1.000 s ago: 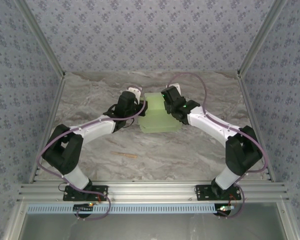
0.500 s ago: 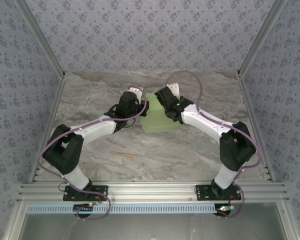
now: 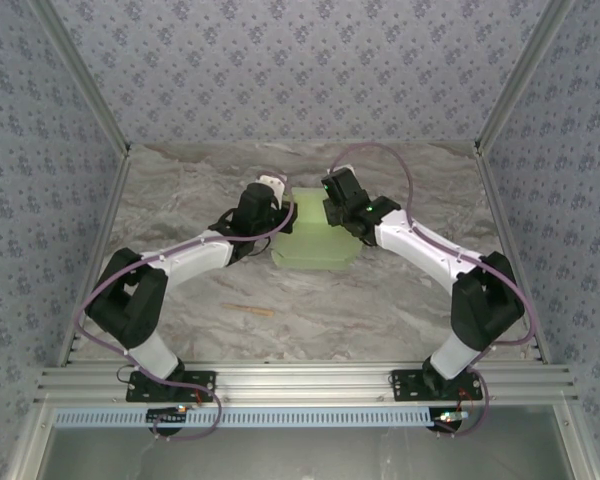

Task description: Fold the paper box

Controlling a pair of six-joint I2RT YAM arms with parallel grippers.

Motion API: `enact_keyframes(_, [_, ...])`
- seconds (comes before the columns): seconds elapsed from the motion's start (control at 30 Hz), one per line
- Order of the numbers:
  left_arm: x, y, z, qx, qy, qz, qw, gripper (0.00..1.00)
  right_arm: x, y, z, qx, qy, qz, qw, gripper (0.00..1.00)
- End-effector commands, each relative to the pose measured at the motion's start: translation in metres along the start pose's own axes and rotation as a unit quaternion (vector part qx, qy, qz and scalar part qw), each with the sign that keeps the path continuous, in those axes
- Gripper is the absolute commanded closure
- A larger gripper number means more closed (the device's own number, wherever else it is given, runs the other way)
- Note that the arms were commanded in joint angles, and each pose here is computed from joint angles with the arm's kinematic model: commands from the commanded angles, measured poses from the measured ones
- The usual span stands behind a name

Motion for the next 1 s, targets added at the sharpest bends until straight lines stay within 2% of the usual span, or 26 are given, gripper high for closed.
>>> enact_keyframes(0.0, [-0.012,-0.011,0.001,0.025,-0.011,0.014,1.000,1.00,-0.007,0.012,-0.016,-0.084,-0.007,-0.001,0.996,0.39])
enact_keyframes(0.3, [-0.011,-0.007,0.001,0.017,-0.009,0.017,1.000,1.00,-0.020,-0.020,-0.063,-0.106,-0.039,0.005,0.994,0.27])
enact_keyframes(0.47, [-0.009,-0.002,-0.001,0.013,-0.011,0.029,0.999,1.00,-0.025,-0.046,-0.090,-0.181,-0.050,0.007,0.982,0.27])
enact_keyframes(0.63, [-0.009,-0.003,-0.004,0.019,-0.018,0.077,0.997,1.00,-0.028,-0.047,-0.106,-0.221,-0.050,-0.061,0.972,0.29])
enact_keyframes(0.77, [-0.009,-0.003,-0.004,0.021,-0.012,0.102,0.994,1.00,-0.031,-0.033,-0.103,-0.192,-0.051,-0.131,0.971,0.34])
enact_keyframes(0.9, [-0.008,-0.006,-0.004,0.024,-0.008,0.110,0.994,1.00,-0.031,-0.019,-0.093,-0.140,-0.044,-0.202,0.968,0.35])
enact_keyframes(0.97, [-0.009,-0.005,-0.005,0.022,-0.008,0.111,0.994,0.99,-0.032,-0.018,-0.089,-0.128,-0.038,-0.204,0.970,0.34])
Point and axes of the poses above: each hand's point on the last joint's axis, 136 mm out from that joint toward the fingers, its own z axis out along the fingers, its own y axis along the line the jaws close on, x = y × z, the point moved 6 cm from there along -z, back along the fingers, and after that the axes turned 8 degrees about z, right-handed, at the moved point
